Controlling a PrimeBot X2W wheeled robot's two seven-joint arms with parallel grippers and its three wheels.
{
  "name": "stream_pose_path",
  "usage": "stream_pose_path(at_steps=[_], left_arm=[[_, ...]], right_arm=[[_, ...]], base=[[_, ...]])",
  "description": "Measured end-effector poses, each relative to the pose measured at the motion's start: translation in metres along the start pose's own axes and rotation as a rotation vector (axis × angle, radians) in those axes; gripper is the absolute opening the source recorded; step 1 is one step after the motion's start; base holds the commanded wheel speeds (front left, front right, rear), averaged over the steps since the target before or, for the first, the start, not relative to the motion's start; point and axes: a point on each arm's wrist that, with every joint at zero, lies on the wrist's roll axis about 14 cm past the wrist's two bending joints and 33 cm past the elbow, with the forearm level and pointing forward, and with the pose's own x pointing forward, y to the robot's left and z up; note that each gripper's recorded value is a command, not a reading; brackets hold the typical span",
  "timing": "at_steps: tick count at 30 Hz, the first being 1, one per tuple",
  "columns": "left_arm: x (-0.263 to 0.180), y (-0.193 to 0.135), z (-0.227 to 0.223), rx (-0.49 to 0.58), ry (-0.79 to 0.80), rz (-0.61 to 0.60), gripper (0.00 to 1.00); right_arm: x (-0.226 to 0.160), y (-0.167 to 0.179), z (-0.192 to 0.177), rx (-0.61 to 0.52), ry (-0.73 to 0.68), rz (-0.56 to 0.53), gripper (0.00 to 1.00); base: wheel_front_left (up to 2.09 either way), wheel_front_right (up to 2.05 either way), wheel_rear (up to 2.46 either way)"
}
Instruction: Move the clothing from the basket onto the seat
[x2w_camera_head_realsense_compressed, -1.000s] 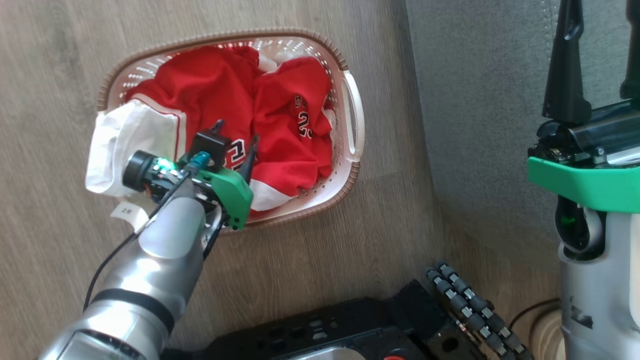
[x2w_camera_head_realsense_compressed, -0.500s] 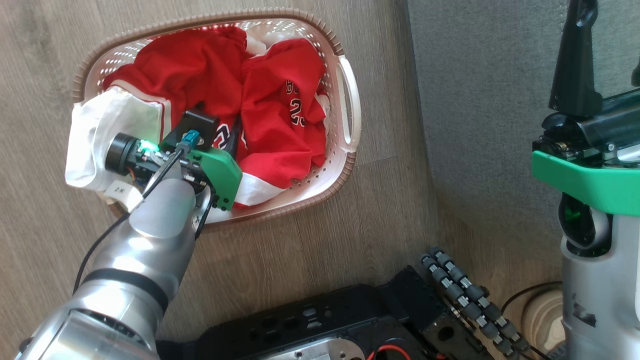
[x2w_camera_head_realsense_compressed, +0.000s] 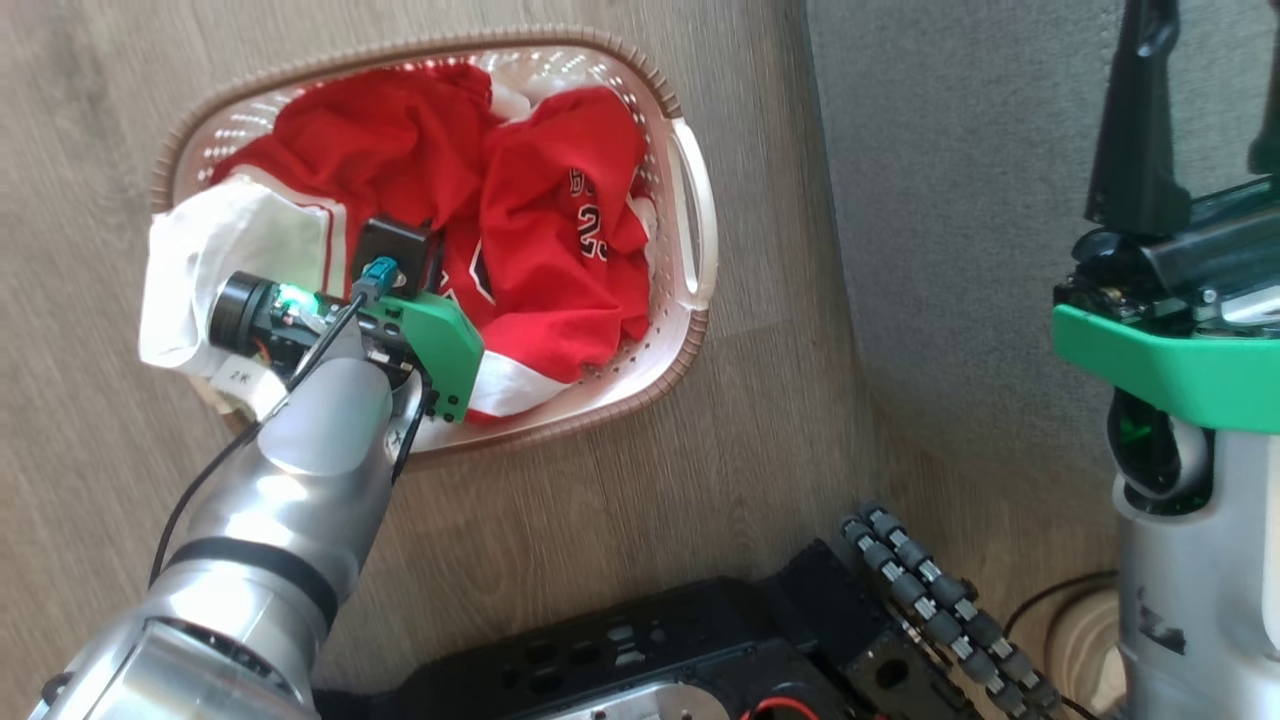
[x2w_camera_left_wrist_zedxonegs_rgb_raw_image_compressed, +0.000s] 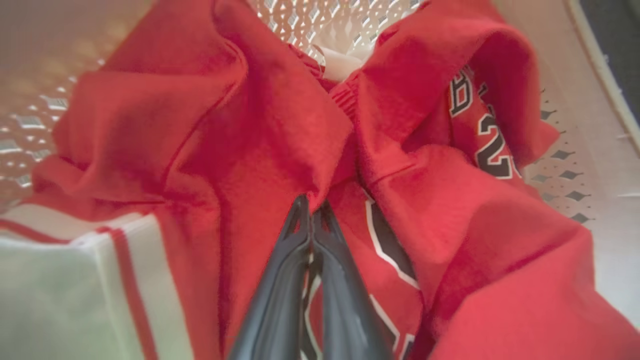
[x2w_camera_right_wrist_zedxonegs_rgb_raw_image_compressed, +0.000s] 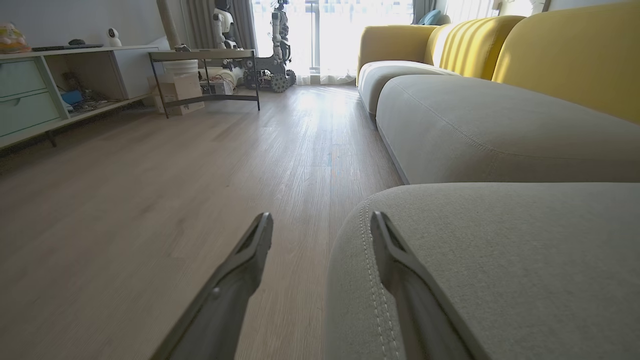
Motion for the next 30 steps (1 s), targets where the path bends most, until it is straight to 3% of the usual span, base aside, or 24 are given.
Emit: stream_pose_path(at_steps=[14, 30], left_arm=[[-0.066, -0.013, 0.060, -0.017, -0.195, -0.006, 0.00], [-0.195, -0.027, 0.159, 0.044, -0.542, 0.073, 0.00]], right_arm=[[-0.012, 0.017, 0.043, 0.026, -0.044, 0.033, 1.00], [-0.084, 0.031, 0.076, 0.049, -0.016, 0.041, 1.00]], base=[[0.00, 0.00, 0.00], [0.00, 0.00, 0.00]])
